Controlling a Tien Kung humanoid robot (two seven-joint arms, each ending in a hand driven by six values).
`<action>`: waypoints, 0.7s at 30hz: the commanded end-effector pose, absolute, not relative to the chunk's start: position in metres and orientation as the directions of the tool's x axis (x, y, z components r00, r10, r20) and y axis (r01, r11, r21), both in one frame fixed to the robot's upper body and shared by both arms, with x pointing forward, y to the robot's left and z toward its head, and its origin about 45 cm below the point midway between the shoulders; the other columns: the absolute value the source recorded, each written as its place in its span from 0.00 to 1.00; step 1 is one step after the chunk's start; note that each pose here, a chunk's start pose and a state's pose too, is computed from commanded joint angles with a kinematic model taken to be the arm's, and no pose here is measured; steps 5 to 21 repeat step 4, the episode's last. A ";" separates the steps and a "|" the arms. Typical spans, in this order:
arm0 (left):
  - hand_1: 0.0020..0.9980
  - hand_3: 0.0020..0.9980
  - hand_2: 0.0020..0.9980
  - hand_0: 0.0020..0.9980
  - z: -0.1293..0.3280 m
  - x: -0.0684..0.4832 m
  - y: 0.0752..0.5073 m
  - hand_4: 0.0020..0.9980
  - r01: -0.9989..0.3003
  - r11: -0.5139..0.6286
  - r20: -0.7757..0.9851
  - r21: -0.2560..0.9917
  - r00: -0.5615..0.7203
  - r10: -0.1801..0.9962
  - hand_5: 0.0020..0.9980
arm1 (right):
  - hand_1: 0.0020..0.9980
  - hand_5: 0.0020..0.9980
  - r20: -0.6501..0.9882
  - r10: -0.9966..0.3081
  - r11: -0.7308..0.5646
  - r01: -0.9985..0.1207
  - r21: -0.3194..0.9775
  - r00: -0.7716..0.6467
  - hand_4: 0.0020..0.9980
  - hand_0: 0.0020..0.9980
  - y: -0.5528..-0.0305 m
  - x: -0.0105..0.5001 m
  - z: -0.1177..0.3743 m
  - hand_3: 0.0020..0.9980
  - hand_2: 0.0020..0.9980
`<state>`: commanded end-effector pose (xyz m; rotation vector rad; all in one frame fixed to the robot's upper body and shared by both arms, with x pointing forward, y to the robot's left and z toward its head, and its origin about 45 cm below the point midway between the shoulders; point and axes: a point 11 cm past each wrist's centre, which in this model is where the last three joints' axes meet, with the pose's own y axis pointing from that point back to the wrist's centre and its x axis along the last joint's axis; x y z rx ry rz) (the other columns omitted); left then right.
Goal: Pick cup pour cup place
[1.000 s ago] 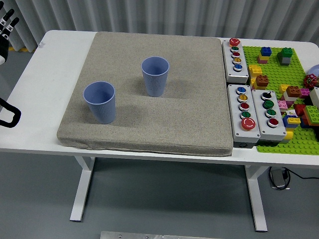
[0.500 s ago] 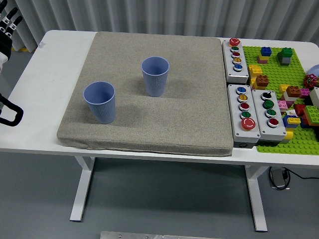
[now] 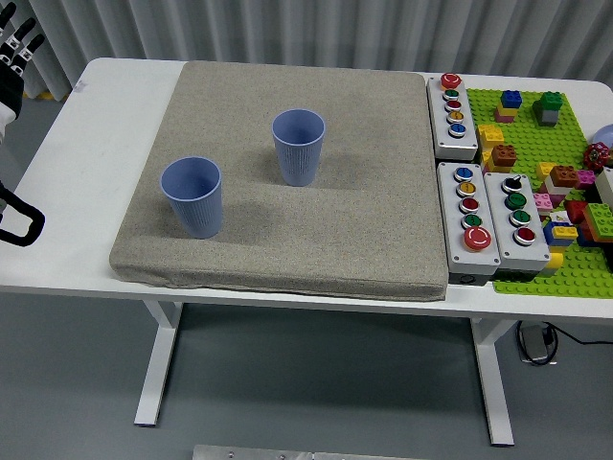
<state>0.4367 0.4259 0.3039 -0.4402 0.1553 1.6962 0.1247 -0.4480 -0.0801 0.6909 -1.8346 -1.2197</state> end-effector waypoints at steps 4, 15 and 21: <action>0.84 0.96 0.96 0.81 0.302 0.436 0.426 0.86 -0.974 -0.177 -0.371 -0.142 -0.114 0.922 1.00 | 0.66 0.35 0.325 -0.788 0.384 -0.006 0.923 -0.523 0.00 0.69 -0.448 0.125 -0.080 0.62 0.62; 0.84 0.96 0.96 0.81 0.302 0.436 0.426 0.86 -0.974 -0.177 -0.371 -0.142 -0.114 0.922 1.00 | 0.66 0.35 0.325 -0.788 0.384 -0.006 0.923 -0.523 0.00 0.69 -0.448 0.125 -0.080 0.62 0.62; 0.84 0.96 0.96 0.81 0.302 0.436 0.426 0.86 -0.974 -0.177 -0.371 -0.142 -0.114 0.922 1.00 | 0.66 0.35 0.325 -0.788 0.384 -0.006 0.923 -0.523 0.00 0.69 -0.448 0.125 -0.080 0.62 0.62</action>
